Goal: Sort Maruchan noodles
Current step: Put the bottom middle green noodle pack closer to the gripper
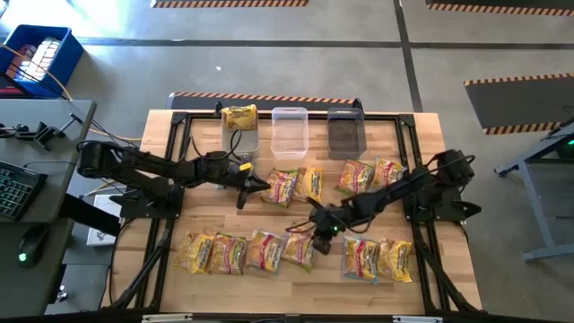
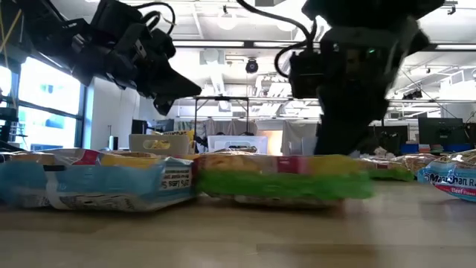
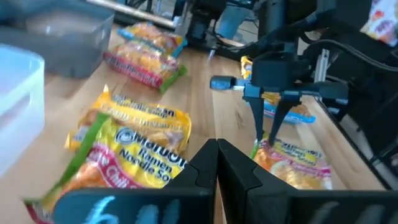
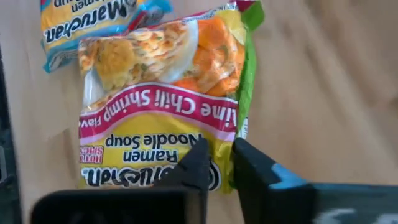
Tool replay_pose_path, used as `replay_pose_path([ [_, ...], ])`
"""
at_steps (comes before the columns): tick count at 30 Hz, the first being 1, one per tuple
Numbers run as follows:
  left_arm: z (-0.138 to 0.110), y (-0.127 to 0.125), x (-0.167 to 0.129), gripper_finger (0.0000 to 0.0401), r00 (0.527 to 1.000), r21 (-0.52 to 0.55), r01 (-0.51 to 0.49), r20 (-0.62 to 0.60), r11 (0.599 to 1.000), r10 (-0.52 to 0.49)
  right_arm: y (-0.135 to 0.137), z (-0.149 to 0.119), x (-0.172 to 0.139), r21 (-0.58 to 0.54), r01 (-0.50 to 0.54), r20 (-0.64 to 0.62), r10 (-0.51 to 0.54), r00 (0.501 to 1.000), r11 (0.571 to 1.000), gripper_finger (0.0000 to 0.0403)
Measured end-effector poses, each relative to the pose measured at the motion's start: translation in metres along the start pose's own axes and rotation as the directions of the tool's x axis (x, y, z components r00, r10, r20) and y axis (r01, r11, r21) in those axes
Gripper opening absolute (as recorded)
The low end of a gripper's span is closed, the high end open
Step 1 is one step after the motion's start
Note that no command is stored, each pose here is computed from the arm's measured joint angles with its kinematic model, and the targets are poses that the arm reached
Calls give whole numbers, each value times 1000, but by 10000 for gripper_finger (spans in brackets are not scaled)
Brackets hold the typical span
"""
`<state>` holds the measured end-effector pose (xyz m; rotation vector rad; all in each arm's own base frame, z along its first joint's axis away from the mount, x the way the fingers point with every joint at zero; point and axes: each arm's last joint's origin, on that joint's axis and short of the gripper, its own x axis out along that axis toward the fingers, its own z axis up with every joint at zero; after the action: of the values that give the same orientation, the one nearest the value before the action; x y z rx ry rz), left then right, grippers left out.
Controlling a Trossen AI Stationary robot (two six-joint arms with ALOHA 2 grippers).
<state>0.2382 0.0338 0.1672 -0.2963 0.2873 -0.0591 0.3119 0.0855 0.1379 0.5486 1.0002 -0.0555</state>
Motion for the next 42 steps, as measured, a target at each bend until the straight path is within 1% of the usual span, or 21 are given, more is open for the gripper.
replay_pose_path([
  [3, -5, 0, 4, 0, 1000, -35, 2, -26, 999, -3, -11, 8, -1, -106, -8, -4, 7, 1000, 994, 5],
  [6, -12, -2, 11, 7, 998, -24, 13, -66, 1000, -15, -20, 16, -2, -226, -29, -15, 27, 1000, 974, 5],
  [9, -12, -3, 24, 24, 995, -46, 20, -96, 999, -24, -30, 23, -3, -333, -15, -1, 15, 1000, 943, 5],
  [12, -9, -5, 40, 48, 988, -83, 48, -140, 995, -59, -35, 28, -4, -404, -3, 20, 12, 1000, 915, 1],
  [16, -4, -9, 62, 81, 969, -96, 95, -221, 991, -114, -35, 34, -6, -454, 6, 41, 14, 999, 891, 0],
  [19, -3, -11, 76, 102, 948, -81, 120, -287, 989, -139, -30, 42, -8, -472, 6, 67, 29, 997, 882, 0],
  [23, -3, -13, 92, 119, 927, -52, 128, -348, 990, -138, -24, 50, -11, -471, 4, 93, 45, 995, 882, 0],
  [29, -7, -17, 102, 127, 914, -33, 145, -378, 989, -146, -19, 56, -14, -448, 11, 121, 48, 991, 894, 0],
  [32, -11, -18, 106, 127, 909, -36, 147, -390, 988, -149, -19, 57, -14, -416, 17, 130, 41, 991, 909, 0],
  [35, -15, -20, 109, 127, 901, -44, 150, -406, 988, -155, -18, 54, -18, -359, 15, 113, 27, 993, 933, 2],
  [38, -21, -24, 111, 127, 892, -44, 160, -421, 986, -163, -8, 47, -30, -331, 34, 105, 1, 995, 943, 6],
  [40, -24, -26, 113, 127, 889, -40, 165, -427, 985, -166, 0, 40, -42, -326, 68, 111, -33, 993, 943, 6],
  [42, -26, -28, 113, 127, 886, -35, 170, -433, 985, -169, 8, 31, -54, -314, 131, 142, -90, 986, 940, 5],
])
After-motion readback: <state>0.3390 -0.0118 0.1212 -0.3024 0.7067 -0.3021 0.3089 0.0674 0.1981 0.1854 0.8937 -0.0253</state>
